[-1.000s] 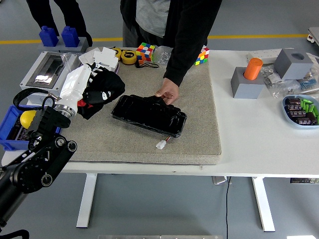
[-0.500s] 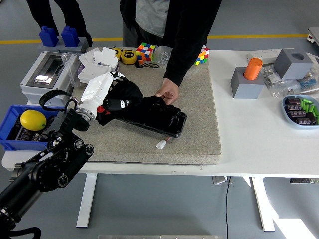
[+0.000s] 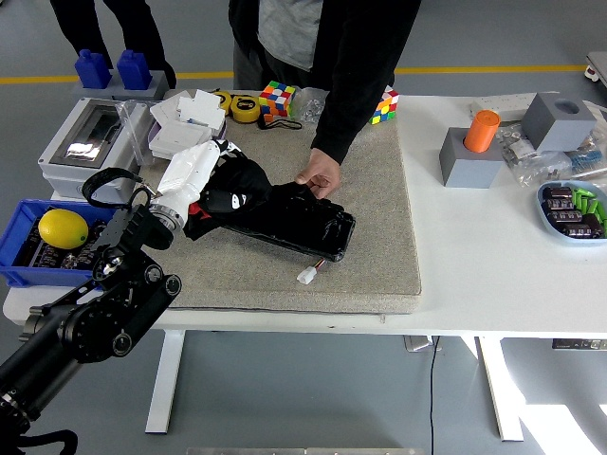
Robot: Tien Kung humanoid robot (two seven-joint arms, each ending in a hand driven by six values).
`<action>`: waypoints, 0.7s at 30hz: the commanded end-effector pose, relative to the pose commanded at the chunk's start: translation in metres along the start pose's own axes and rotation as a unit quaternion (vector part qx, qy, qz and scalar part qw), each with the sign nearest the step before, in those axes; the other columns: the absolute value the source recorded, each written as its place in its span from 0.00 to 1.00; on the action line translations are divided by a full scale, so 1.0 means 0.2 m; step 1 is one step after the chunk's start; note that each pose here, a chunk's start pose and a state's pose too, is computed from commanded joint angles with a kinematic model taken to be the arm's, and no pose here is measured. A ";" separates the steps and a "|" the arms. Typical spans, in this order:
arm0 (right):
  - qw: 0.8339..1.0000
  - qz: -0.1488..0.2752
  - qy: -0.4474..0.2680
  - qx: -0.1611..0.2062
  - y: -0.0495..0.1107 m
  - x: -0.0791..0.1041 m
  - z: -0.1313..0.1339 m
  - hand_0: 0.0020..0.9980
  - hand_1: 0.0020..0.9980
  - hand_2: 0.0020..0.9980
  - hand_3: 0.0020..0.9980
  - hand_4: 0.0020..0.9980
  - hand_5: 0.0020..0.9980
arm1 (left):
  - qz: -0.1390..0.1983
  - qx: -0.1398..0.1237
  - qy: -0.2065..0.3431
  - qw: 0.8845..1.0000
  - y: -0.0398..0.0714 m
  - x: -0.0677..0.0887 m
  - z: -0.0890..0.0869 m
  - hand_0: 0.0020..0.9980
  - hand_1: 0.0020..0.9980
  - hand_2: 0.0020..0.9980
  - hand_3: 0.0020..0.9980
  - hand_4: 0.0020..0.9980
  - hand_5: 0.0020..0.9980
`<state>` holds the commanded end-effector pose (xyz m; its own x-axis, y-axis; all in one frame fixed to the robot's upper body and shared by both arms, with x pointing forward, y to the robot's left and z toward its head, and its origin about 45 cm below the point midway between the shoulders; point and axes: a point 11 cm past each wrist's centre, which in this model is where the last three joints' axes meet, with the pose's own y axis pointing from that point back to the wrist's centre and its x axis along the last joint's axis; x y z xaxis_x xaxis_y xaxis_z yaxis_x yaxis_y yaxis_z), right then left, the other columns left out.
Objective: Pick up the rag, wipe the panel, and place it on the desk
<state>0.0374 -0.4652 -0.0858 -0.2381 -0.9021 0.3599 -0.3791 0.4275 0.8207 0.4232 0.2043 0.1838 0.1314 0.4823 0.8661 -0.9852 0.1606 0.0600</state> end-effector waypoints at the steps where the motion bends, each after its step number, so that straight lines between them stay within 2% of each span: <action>1: 1.000 0.000 0.000 0.001 0.00 0.00 0.00 0.59 0.60 0.52 0.52 0.87 0.35 | -0.002 -0.005 -0.001 1.000 0.00 0.00 0.02 0.30 0.39 0.47 0.56 0.74 0.00; 5: 1.000 0.000 0.000 0.001 0.00 0.00 0.00 0.59 0.60 0.52 0.52 0.87 0.35 | -0.008 -0.016 -0.004 1.000 0.00 -0.02 0.06 0.29 0.39 0.47 0.56 0.74 0.00; 15: 1.000 -0.002 0.000 0.003 0.00 -0.01 -0.01 0.59 0.60 0.53 0.53 0.87 0.35 | -0.050 -0.049 -0.024 0.997 0.03 -0.15 0.19 0.29 0.39 0.46 0.56 0.74 0.00; 21: 1.000 -0.003 0.000 0.004 0.00 -0.01 -0.02 0.59 0.60 0.53 0.53 0.87 0.35 | -0.070 -0.081 -0.021 0.994 0.06 -0.22 0.30 0.28 0.39 0.46 0.56 0.74 0.00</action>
<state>0.0412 -0.4636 -0.0858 -0.2363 -0.9045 0.3550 -0.3873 0.4228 0.8193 0.3982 0.1337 0.1772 0.2574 0.4095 0.8752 -0.9267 0.3614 0.1034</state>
